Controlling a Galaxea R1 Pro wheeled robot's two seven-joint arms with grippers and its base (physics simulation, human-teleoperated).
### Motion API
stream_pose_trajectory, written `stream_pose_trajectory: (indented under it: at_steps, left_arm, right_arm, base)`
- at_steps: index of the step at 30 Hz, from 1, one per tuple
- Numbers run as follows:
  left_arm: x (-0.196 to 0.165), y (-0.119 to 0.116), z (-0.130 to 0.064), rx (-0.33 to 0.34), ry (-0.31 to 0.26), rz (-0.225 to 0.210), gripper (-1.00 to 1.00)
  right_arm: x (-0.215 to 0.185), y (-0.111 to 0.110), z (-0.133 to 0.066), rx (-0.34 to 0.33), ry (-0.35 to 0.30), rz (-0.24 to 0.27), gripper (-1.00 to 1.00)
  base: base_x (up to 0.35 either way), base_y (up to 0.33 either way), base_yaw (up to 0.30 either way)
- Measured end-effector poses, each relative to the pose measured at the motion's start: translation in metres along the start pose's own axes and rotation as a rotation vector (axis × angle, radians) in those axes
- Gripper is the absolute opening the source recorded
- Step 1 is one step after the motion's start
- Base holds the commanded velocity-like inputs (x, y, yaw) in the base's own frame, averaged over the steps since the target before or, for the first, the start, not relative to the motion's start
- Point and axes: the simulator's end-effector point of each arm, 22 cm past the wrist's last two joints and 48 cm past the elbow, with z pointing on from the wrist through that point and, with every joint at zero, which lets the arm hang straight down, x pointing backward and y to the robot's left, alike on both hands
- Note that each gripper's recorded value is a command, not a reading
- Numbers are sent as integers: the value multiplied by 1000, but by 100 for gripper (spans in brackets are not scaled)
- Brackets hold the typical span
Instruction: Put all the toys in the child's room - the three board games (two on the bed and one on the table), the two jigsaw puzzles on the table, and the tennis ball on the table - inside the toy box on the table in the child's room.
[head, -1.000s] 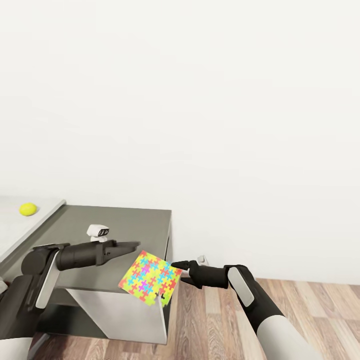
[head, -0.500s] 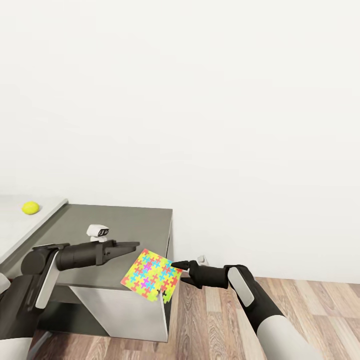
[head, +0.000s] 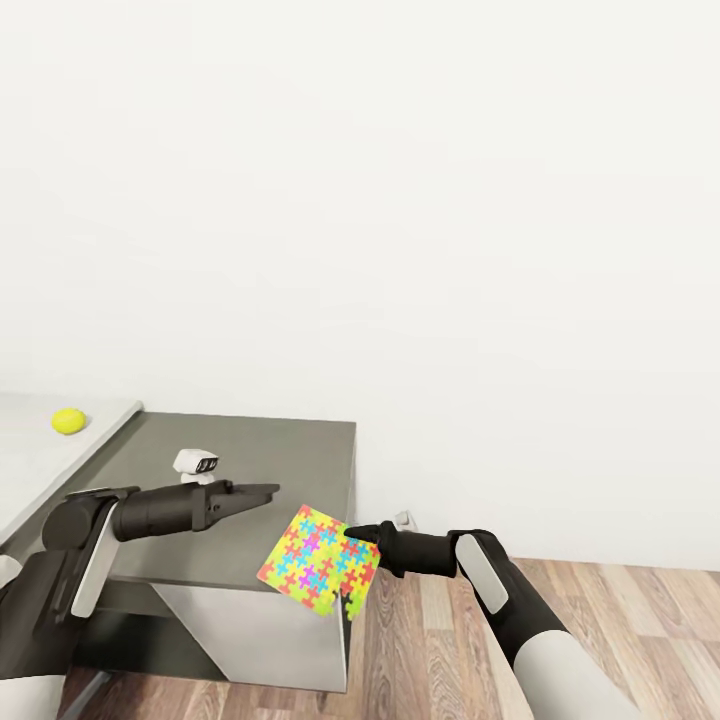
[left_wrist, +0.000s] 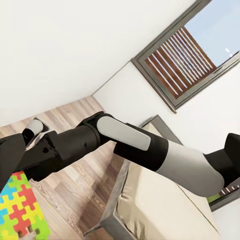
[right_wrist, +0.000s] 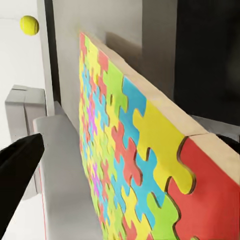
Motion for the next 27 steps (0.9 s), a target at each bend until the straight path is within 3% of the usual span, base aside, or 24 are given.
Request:
stream_pose_trajectory:
  at_steps: [6, 13, 27]
  left_arm:
    - [2, 1, -2, -1, 0, -4, 100]
    - [-6, -22, -8, 73, -10, -4, 100]
    - [-22, -40, -9, 80, -12, -5, 100]
  right_arm:
    - [-1, 4, 0, -17, -2, 11, -100]
    - [-1, 10, -3, -8, 1, 5, -100]
    - [-4, 29, -12, 0, -2, -3, -100]
  base:
    - [5, 7, 0]
    - [0, 0, 0]
    - [0, 0, 0]
